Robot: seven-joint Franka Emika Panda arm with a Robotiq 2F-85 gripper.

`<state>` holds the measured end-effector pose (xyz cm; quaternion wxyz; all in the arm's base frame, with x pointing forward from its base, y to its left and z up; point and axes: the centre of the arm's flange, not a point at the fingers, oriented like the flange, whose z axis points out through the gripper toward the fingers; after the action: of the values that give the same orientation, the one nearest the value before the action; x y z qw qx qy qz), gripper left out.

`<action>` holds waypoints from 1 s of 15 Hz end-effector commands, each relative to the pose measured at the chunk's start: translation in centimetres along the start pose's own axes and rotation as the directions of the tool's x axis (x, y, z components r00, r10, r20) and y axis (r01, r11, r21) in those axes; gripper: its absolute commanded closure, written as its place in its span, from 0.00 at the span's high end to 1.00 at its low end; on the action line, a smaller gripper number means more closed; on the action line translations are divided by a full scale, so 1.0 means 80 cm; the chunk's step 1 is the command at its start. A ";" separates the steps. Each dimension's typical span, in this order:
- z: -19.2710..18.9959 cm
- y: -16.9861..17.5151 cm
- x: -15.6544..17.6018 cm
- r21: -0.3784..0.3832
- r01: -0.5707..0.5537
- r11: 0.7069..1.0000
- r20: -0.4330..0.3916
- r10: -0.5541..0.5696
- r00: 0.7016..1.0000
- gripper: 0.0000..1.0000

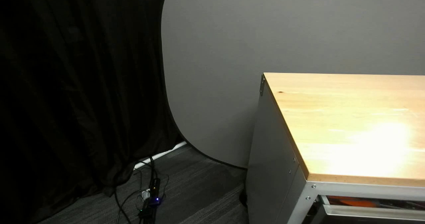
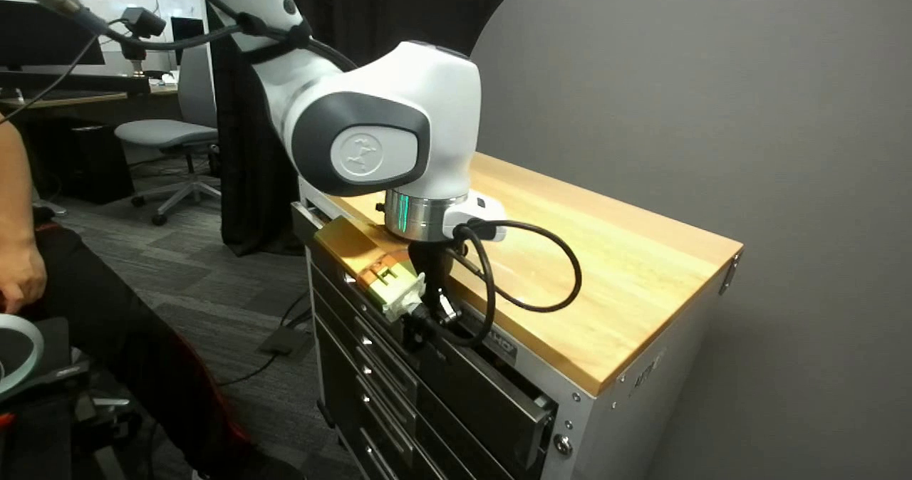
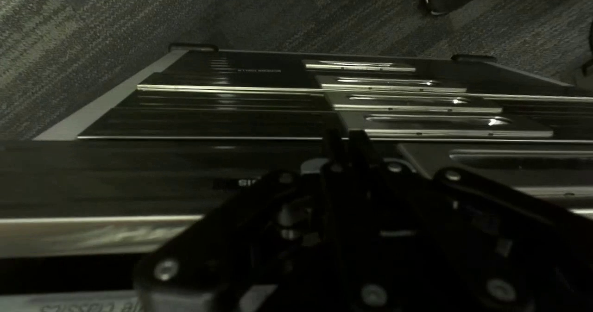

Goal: Put the screwdriver in the drawer then close the drawer

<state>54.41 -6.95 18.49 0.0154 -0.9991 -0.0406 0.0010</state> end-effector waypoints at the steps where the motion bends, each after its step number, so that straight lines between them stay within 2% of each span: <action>1: 0.004 -0.010 0.024 0.025 0.030 0.999 -0.079 -0.028 0.996 0.10; 4: -0.007 -0.023 0.028 0.045 0.041 0.998 -0.135 -0.035 0.990 0.10; 7: -0.043 -0.035 0.021 0.060 0.053 0.997 -0.170 -0.042 0.985 0.11; 12: -0.135 -0.051 0.002 -0.016 0.078 0.997 -0.120 -0.080 0.990 0.11; 13: -0.158 -0.062 0.002 -0.035 0.092 0.995 -0.108 -0.096 0.990 0.34; 15: -0.198 -0.090 0.002 -0.064 0.119 0.991 -0.073 -0.124 0.990 0.40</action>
<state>55.25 -3.12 28.61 0.0121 -0.9948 -0.0864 -0.0528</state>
